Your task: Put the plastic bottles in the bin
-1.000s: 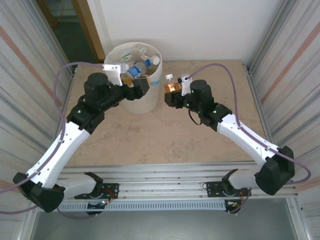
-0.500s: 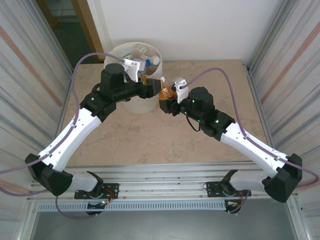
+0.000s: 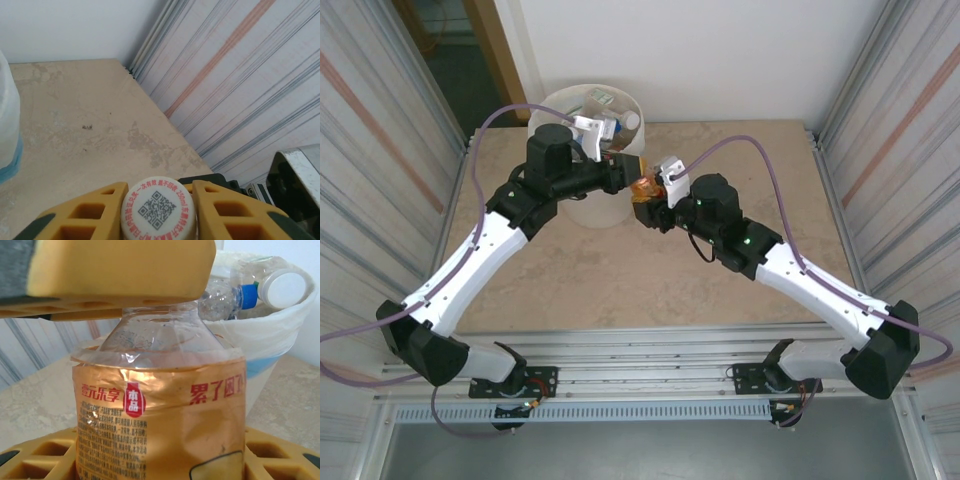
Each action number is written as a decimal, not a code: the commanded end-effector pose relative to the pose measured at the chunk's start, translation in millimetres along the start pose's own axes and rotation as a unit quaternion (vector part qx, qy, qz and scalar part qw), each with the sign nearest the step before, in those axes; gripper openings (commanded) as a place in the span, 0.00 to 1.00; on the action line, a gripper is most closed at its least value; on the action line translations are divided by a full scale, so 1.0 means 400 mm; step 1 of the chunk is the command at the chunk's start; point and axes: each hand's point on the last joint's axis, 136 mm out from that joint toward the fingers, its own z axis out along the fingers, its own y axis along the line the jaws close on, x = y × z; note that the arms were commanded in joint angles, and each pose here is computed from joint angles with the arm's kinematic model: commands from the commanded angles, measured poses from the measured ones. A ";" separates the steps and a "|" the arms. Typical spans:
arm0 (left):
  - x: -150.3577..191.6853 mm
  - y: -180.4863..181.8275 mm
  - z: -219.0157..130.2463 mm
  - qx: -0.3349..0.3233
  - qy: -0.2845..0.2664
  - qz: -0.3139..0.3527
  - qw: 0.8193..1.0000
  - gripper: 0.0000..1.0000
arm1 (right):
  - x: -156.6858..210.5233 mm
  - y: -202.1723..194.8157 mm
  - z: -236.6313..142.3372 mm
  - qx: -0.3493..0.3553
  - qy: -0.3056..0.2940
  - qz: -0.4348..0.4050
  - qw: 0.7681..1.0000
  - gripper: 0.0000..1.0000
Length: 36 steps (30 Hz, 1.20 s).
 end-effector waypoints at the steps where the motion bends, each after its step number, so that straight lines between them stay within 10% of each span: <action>1: -0.012 -0.003 -0.009 -0.004 -0.014 0.015 1.000 0.15 | -0.085 0.009 -0.010 0.001 -0.045 -0.010 0.999 0.54; 12: -0.129 -0.004 -0.105 -0.088 -0.064 0.104 0.989 0.00 | -0.107 -0.007 -0.041 0.020 -0.058 0.005 0.998 0.99; 26: -0.450 0.133 -0.267 -0.353 -0.222 0.272 0.867 0.00 | -0.065 -0.085 -0.133 0.098 -0.055 0.046 0.993 0.98; 36: -0.502 0.265 -0.256 -0.437 -0.284 0.283 0.805 0.00 | -0.030 -0.103 -0.138 0.105 -0.039 0.054 0.992 0.98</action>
